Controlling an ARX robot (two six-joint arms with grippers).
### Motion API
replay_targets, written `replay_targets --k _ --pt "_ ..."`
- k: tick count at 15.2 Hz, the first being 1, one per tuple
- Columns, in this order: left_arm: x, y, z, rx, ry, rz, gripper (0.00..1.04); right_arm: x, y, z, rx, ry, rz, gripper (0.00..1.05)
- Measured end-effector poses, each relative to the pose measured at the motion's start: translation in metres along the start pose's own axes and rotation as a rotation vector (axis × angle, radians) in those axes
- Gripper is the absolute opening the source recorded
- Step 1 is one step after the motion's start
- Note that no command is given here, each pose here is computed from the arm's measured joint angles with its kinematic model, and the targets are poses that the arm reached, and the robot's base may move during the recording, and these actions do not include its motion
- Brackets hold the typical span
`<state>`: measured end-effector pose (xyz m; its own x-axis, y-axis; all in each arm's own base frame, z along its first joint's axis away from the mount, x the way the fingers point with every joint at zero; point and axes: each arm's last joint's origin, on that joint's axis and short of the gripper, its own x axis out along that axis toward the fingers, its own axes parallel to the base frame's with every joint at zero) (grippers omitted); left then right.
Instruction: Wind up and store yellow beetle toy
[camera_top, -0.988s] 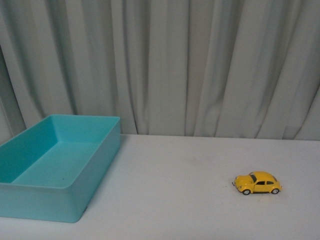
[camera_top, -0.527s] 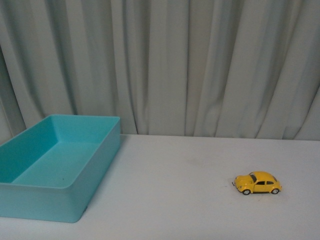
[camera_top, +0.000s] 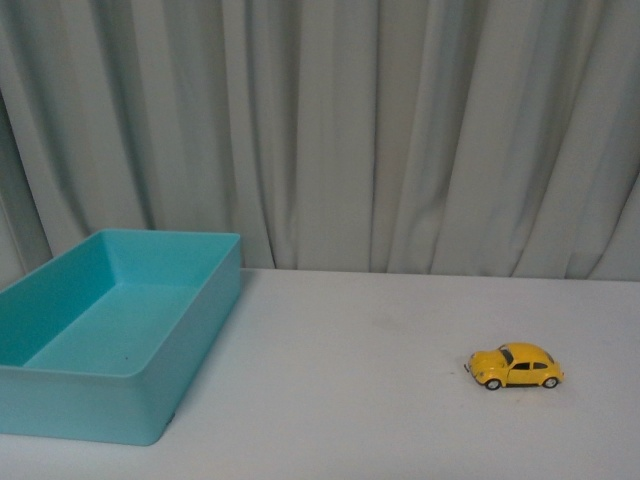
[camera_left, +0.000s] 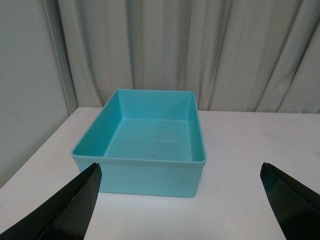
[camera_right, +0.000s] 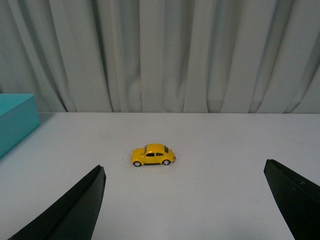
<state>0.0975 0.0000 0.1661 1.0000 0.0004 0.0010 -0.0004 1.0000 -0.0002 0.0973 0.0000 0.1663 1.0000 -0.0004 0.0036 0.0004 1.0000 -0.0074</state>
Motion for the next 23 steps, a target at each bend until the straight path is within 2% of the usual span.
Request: replay_targets --k 23 --pt "0.0000 0.0000 0.0000 0.000 0.000 0.000 0.98 0.0000 0.0000 -0.0002 0.000 0.002 0.000 0.98"
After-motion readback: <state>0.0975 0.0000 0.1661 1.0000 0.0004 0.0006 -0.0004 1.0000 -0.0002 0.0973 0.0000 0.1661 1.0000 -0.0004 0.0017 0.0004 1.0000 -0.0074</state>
